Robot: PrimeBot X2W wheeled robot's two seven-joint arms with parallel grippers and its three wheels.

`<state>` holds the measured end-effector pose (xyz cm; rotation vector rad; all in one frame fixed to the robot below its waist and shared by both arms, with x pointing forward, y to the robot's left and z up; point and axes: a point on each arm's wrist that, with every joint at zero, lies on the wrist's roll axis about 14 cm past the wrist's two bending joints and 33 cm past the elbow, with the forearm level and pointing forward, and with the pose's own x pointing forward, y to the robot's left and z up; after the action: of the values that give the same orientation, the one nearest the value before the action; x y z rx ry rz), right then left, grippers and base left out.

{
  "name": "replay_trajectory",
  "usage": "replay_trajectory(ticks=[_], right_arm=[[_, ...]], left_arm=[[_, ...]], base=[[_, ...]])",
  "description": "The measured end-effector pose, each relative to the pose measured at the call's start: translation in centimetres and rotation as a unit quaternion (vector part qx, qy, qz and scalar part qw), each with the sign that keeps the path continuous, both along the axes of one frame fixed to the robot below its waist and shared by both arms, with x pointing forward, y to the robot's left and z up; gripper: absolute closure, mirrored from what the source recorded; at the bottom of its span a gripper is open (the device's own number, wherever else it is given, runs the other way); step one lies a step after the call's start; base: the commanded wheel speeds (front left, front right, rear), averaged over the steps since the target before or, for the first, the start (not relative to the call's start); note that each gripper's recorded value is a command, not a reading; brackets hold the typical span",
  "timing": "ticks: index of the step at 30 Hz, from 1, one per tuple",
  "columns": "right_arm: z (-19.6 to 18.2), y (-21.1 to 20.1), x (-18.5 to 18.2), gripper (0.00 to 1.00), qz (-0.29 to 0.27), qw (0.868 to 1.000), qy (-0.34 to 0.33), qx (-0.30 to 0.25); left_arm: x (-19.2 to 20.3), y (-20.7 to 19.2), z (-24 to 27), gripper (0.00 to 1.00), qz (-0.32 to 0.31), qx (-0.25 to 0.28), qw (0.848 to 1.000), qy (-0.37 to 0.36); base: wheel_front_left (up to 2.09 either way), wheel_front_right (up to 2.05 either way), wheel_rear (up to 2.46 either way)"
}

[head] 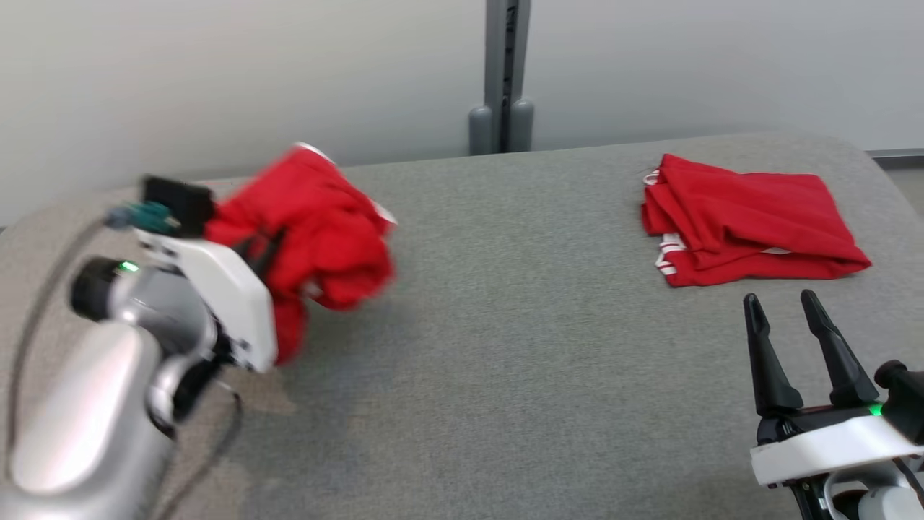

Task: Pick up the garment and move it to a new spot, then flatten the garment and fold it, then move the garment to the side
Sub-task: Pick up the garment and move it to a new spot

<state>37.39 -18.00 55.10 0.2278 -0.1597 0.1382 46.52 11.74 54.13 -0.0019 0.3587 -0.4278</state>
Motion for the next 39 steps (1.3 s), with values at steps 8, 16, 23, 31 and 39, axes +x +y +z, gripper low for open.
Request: replay_trajectory(ticks=[8, 16, 23, 31, 39], right_arm=[[0.1, -2.3, -1.8, 0.0, -0.034, 0.999, 0.001, -0.002], [-0.3, -2.8, -2.1, 0.0, -0.042, 0.999, 0.01, -0.003], [-0.8, -2.5, -1.7, 0.0, -0.038, 0.999, 0.017, -0.002], [-0.5, -1.4, -1.4, 0.0, -0.018, 1.0, 0.014, -0.005], [-0.3, -0.5, -1.2, 0.0, 0.0, 1.0, 0.015, -0.013]], left_arm=[[-6.5, -10.0, -3.4, 1.0, -0.104, 0.001, 0.995, 0.014], [-12.5, -16.6, -10.4, 0.0, -0.172, 0.01, 0.981, 0.088], [-11.6, -16.6, -10.7, 0.0, -0.158, -0.009, 0.984, 0.08], [-8.3, -12.9, -6.3, 0.0, -0.088, -0.041, 0.995, 0.002], [-6.2, -6.2, -1.7, 0.0, 0.018, -0.067, 0.994, -0.085]], base=[[0.0, 0.0, 0.0], [0.0, 0.0, 0.0], [0.0, 0.0, 0.0], [0.0, 0.0, 0.0], [0.0, 0.0, 0.0]])
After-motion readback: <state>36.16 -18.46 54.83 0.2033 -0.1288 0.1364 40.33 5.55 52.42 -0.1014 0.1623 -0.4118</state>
